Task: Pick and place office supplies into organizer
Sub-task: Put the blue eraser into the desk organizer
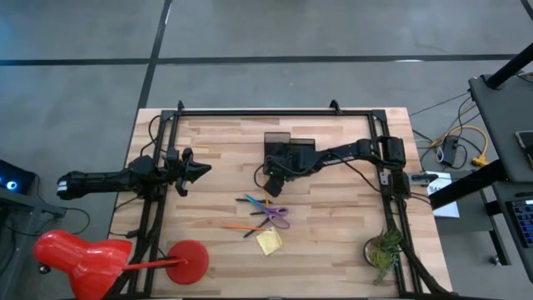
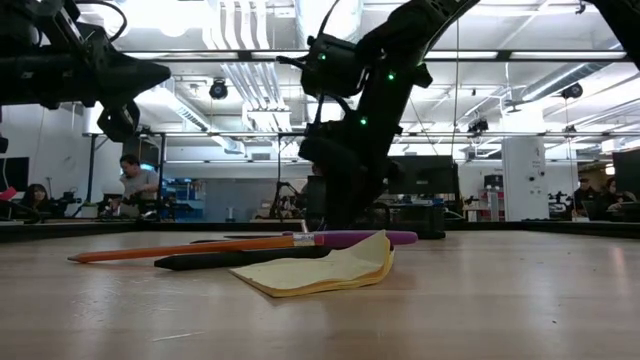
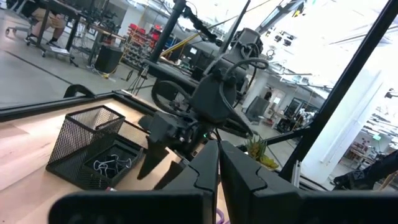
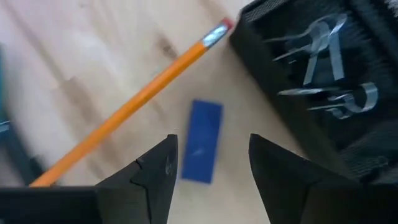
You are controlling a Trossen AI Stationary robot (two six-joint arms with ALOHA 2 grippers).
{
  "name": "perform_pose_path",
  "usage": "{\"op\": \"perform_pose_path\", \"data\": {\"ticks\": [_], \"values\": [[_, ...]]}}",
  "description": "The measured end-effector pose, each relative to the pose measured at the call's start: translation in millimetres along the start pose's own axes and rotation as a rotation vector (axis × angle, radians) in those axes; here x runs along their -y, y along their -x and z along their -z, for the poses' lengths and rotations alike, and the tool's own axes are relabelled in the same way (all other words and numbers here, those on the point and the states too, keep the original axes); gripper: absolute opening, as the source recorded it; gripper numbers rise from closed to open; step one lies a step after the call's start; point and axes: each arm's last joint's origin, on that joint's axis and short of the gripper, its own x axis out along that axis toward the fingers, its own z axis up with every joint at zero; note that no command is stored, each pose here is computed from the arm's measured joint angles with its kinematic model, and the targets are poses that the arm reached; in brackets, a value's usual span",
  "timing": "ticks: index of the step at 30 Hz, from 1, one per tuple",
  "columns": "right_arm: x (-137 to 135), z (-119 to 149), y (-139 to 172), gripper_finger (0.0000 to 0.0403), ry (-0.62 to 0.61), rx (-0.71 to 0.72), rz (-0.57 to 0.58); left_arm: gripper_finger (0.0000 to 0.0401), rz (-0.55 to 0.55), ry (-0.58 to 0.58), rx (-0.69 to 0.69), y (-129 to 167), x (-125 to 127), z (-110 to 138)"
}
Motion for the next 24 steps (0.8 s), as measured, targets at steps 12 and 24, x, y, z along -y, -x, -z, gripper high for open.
{"op": "perform_pose_path", "data": {"ticks": [12,24], "values": [[-1,8,-9,0.0185,-0.02,0.048,-0.014,0.0,0.0,0.0,0.0,0,0,0],[-2,14,-22,0.0185,0.035,0.031,0.021,0.0,0.0,0.0,0.0,0,0,0]]}}
